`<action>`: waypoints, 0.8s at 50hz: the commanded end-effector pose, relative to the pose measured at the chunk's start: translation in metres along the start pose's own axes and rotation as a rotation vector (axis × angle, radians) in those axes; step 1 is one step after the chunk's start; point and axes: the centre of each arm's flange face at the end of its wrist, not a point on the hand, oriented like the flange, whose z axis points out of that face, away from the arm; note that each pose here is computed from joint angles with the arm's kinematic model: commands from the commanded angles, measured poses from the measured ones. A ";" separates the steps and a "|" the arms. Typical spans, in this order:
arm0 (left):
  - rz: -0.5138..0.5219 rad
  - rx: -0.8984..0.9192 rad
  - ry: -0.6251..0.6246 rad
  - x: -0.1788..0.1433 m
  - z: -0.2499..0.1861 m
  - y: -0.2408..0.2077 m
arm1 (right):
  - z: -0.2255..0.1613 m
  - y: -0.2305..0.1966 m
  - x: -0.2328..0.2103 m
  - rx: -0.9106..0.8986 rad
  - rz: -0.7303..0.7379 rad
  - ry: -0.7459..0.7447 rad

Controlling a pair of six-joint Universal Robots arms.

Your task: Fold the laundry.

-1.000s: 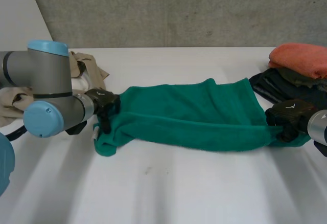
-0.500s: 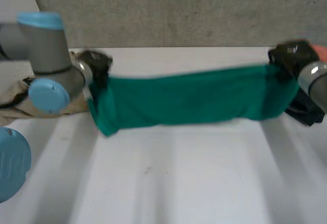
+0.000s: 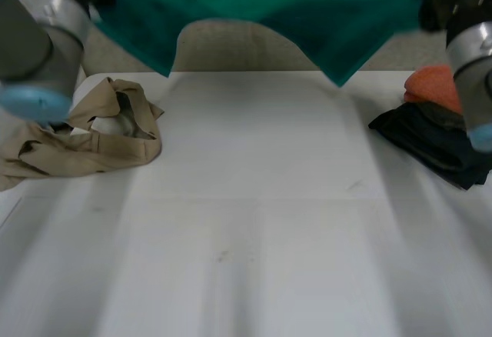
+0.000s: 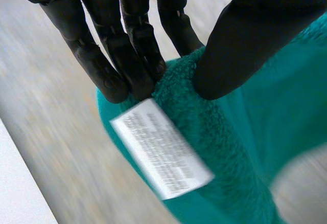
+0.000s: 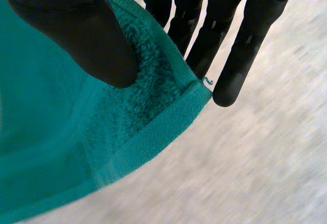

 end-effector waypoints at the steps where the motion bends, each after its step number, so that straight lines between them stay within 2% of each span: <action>1: -0.001 -0.381 0.085 0.027 -0.061 0.112 | -0.054 0.073 -0.022 -0.300 -0.002 -0.113; 6: -0.008 -0.542 0.149 0.039 -0.099 0.149 | -0.097 0.104 -0.036 -0.485 -0.028 -0.213; 12: 0.016 -0.667 0.238 0.041 -0.133 0.146 | -0.135 0.114 -0.038 -0.660 -0.047 -0.315; 16: 0.070 -0.748 0.302 0.039 -0.156 0.130 | -0.155 0.103 -0.026 -0.788 -0.093 -0.376; 19: 0.107 -0.847 0.348 0.032 -0.177 0.116 | -0.175 0.084 -0.009 -0.916 -0.189 -0.470; 24: 0.157 -1.081 0.507 0.027 -0.231 0.084 | -0.223 0.050 0.013 -1.149 -0.313 -0.700; 28: 0.215 -1.194 0.624 0.024 -0.261 0.072 | -0.242 0.037 0.019 -1.195 -0.368 -0.822; 35: 0.279 -1.174 0.649 0.024 -0.262 0.081 | -0.237 0.048 0.020 -1.173 -0.379 -0.799; 40: 0.287 -1.048 0.587 0.032 -0.226 0.089 | -0.210 0.067 0.021 -1.103 -0.336 -0.648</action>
